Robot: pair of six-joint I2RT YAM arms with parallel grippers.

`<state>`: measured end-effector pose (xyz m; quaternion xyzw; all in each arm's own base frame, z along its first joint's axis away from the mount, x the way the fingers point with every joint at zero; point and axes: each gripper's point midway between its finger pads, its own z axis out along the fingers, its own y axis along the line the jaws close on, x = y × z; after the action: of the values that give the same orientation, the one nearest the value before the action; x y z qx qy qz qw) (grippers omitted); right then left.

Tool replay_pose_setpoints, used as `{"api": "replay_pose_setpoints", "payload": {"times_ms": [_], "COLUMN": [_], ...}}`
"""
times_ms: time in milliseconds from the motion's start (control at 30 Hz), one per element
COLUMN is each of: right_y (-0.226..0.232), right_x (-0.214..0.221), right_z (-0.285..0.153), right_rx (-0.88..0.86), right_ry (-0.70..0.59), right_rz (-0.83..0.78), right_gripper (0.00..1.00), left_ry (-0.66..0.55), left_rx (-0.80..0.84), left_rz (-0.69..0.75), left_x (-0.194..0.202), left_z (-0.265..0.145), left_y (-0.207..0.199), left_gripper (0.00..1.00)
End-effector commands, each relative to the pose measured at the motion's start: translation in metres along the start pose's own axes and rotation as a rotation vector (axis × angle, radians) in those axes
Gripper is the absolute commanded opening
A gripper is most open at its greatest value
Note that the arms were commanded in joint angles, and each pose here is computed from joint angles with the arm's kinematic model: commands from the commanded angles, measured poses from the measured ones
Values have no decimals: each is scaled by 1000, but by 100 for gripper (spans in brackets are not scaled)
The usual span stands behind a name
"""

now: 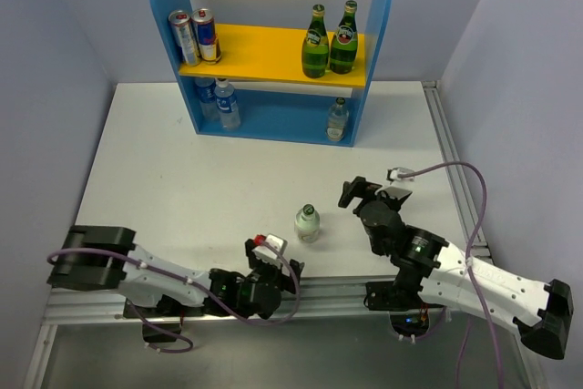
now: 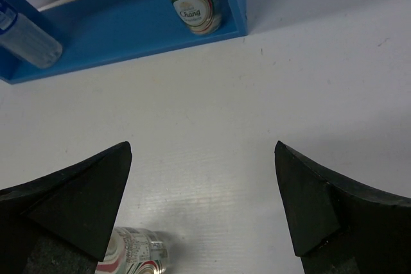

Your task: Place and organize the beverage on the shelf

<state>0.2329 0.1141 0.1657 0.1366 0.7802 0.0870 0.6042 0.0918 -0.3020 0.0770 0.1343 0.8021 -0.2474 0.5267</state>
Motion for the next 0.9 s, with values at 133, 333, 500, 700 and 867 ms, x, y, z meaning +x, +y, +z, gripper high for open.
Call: {"api": "replay_pose_setpoints", "payload": {"times_ms": [133,333,500,700,867], "right_y": [-13,-10,-10,-7,-6], "right_x": [-6,-3,-3,-2,-1], "right_z": [-2,-1,-1,0,1], "right_rx": [38,36,29,27,26], "right_ry": [-44,-30,-30,-26,-21], "right_rz": [54,35,35,27,15], "right_gripper": [99,99,99,99,99], "left_ry": [-115,-139,-148,-160,-176], "left_rx": [37,-20,-64,-75,-84], "left_rz": [-6,11,22,-7,-6], "left_x": [-30,-34,-36,-43,-50], "left_z": [44,80,105,129,142], "left_y": [-65,-57,-45,-30,-24], "left_gripper": [92,89,87,78,82]}}
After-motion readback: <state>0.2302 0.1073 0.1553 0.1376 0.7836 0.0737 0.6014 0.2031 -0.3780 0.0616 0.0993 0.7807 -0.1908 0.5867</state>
